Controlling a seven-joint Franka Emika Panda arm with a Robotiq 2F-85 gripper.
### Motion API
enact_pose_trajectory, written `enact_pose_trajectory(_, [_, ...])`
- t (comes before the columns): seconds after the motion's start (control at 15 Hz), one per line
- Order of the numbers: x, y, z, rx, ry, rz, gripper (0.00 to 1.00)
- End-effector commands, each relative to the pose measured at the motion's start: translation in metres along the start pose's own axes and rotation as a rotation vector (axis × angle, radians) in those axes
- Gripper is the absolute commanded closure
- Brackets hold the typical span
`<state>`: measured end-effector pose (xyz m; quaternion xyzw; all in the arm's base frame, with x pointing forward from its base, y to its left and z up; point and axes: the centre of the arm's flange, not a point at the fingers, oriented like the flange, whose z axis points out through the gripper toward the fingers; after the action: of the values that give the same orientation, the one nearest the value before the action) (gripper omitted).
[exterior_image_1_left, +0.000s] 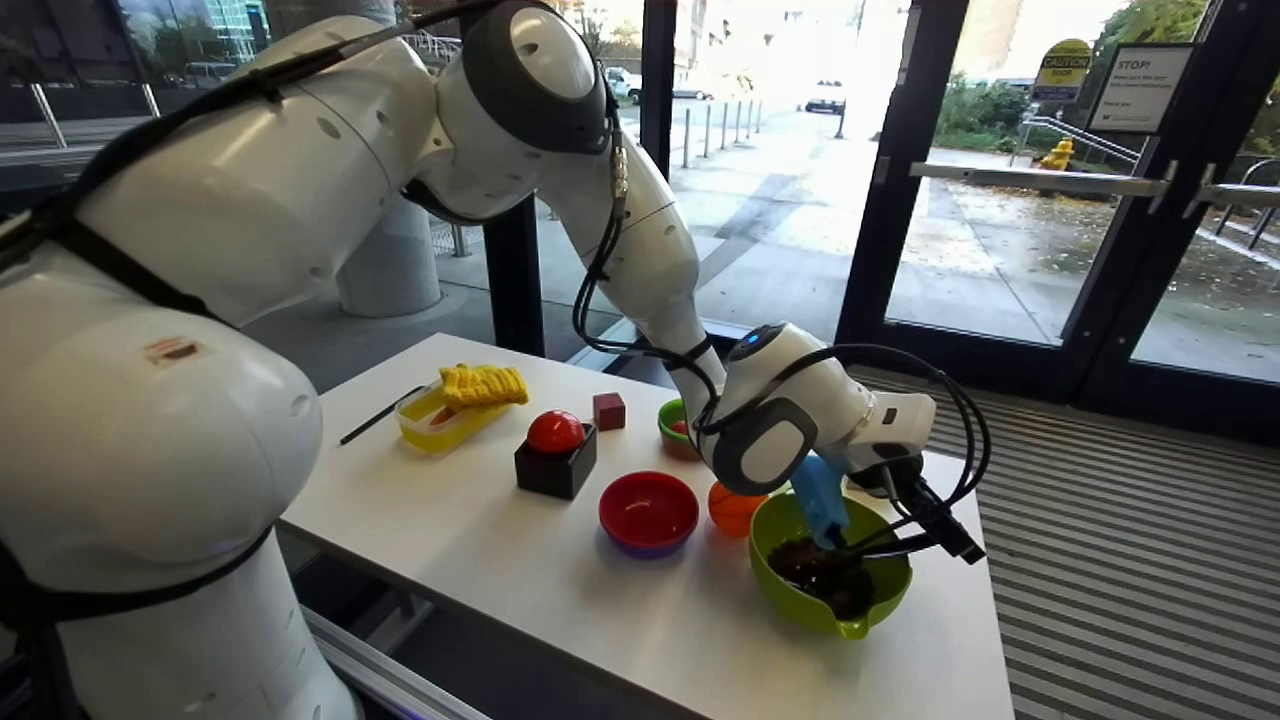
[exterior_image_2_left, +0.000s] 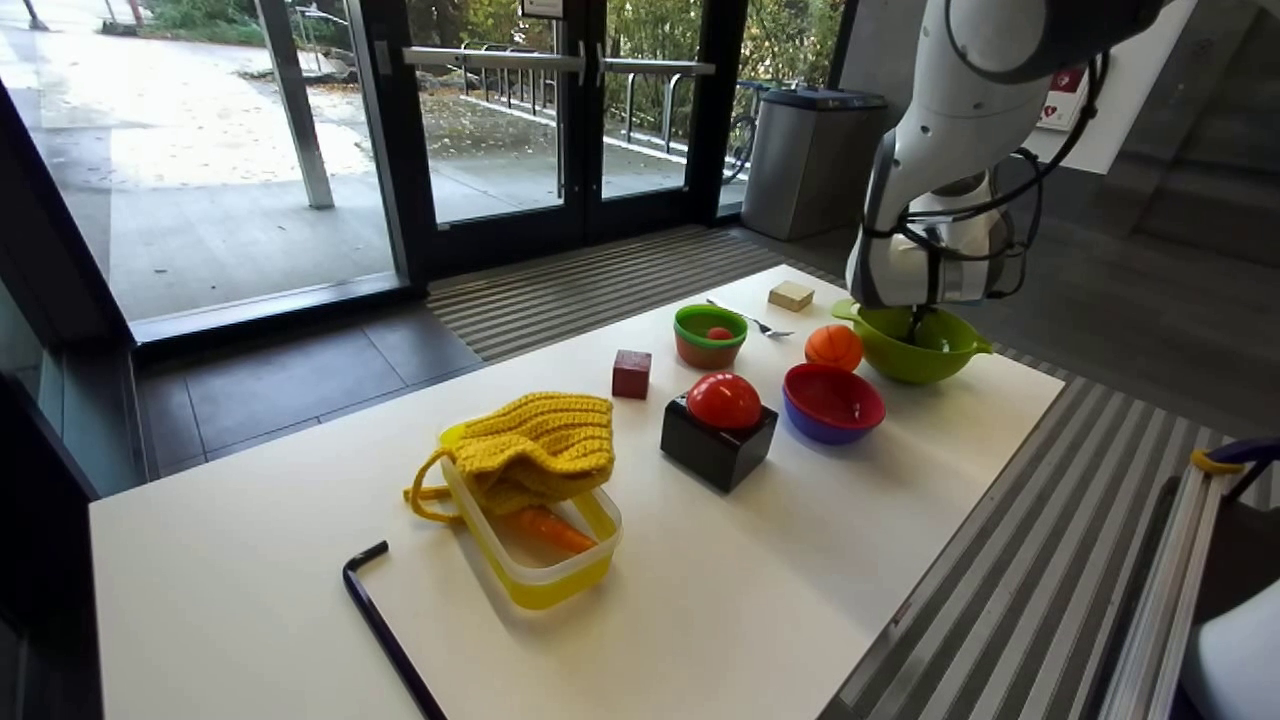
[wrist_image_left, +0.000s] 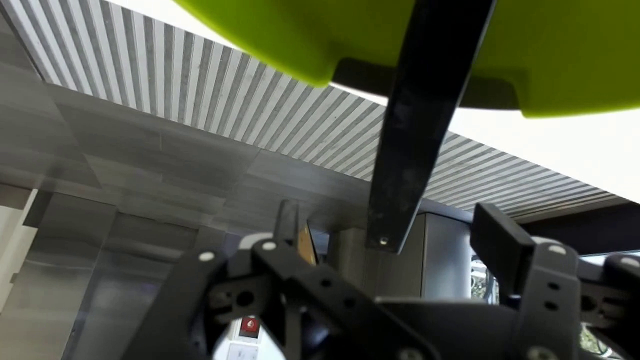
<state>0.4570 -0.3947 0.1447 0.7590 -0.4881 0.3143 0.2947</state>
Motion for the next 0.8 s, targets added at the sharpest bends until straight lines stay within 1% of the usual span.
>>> enact_pose_trajectory(0.0, [-0.006,0.032,-0.021,0.045,-0.097,-0.037,0.00])
enact_pose_trajectory(0.07, [0.000,0.033,-0.023,0.053,-0.127,-0.053,0.00])
enact_pose_trajectory(0.2, [0.016,0.035,-0.032,0.068,-0.156,-0.063,0.00])
enact_pose_trajectory(0.53, [0.070,0.049,-0.069,0.092,-0.173,-0.051,0.00])
enact_pose_trajectory(0.6, [0.078,0.050,-0.074,0.102,-0.196,-0.050,0.00])
enact_pose_trajectory(0.73, [0.087,0.046,-0.080,0.084,-0.253,-0.039,0.00])
